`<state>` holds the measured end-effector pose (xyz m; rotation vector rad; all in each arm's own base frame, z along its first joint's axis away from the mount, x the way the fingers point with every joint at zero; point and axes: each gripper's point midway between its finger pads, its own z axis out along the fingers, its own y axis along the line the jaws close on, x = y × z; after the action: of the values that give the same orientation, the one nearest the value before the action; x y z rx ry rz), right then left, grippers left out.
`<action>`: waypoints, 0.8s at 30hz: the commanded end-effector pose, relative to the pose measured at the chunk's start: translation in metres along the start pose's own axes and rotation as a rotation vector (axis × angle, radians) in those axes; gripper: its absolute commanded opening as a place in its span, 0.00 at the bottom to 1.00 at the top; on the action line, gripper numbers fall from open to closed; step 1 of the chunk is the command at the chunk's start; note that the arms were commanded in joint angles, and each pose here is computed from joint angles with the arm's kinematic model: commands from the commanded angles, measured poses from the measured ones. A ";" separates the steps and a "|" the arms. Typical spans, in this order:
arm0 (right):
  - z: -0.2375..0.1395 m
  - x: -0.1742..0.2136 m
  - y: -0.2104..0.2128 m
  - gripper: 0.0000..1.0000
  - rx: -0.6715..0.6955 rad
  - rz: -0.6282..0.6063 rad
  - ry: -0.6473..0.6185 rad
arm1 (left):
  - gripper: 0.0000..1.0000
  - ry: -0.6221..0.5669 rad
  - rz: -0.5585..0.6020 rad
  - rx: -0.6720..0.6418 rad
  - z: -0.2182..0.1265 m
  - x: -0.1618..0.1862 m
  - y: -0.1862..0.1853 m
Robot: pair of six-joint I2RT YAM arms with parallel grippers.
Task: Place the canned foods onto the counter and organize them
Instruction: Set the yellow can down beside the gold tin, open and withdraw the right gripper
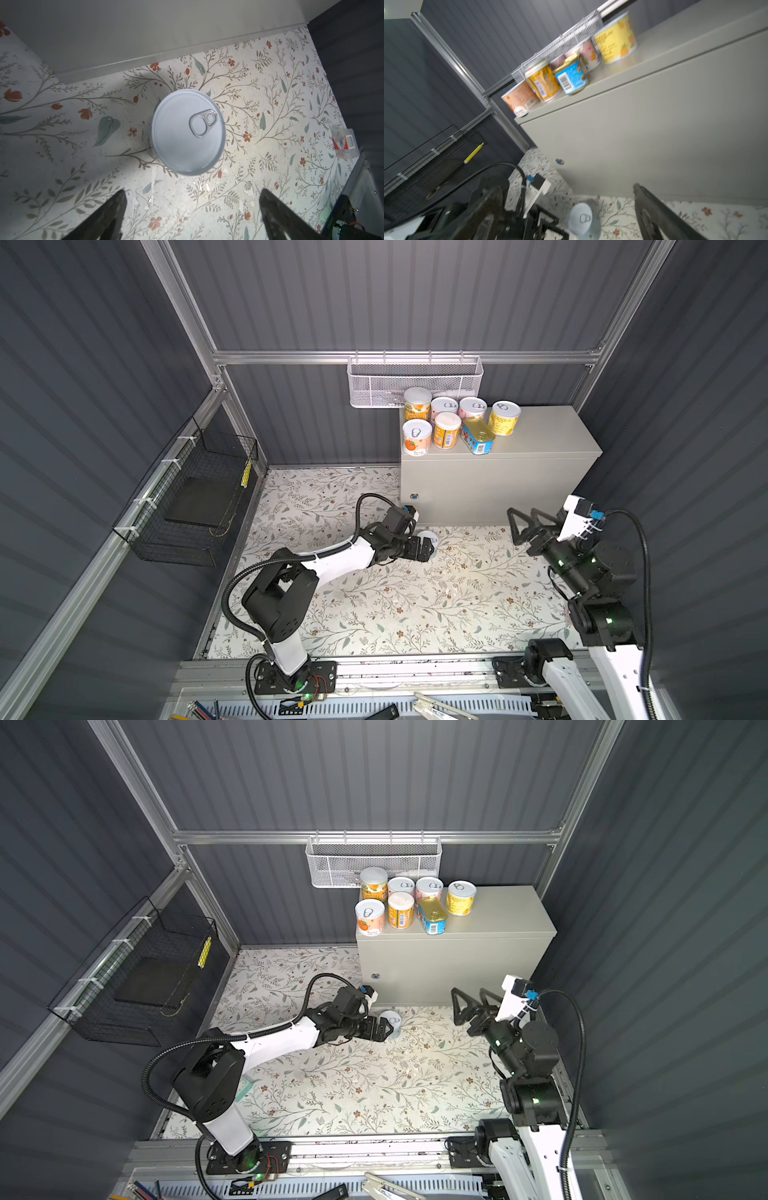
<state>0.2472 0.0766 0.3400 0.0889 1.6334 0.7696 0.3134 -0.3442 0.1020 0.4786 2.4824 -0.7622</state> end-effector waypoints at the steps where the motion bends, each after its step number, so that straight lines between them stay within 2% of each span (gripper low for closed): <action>1: -0.010 0.033 0.012 0.99 -0.093 0.119 0.112 | 1.00 -0.039 0.009 -0.012 0.003 -0.017 -0.002; 13: -0.031 0.069 -0.014 0.99 0.041 0.067 0.187 | 1.00 -0.030 0.017 -0.057 0.038 -0.020 -0.011; 19: -0.031 0.083 -0.008 0.99 -0.006 0.080 0.260 | 1.00 -0.012 0.019 -0.052 0.052 -0.022 -0.015; 24: -0.035 0.082 -0.013 0.99 0.043 0.079 0.265 | 0.94 0.023 0.027 -0.095 0.061 -0.018 -0.007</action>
<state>0.2057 0.0900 0.2646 0.0986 1.8874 0.8485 0.3451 -0.3890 0.0753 0.4844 2.4882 -0.6640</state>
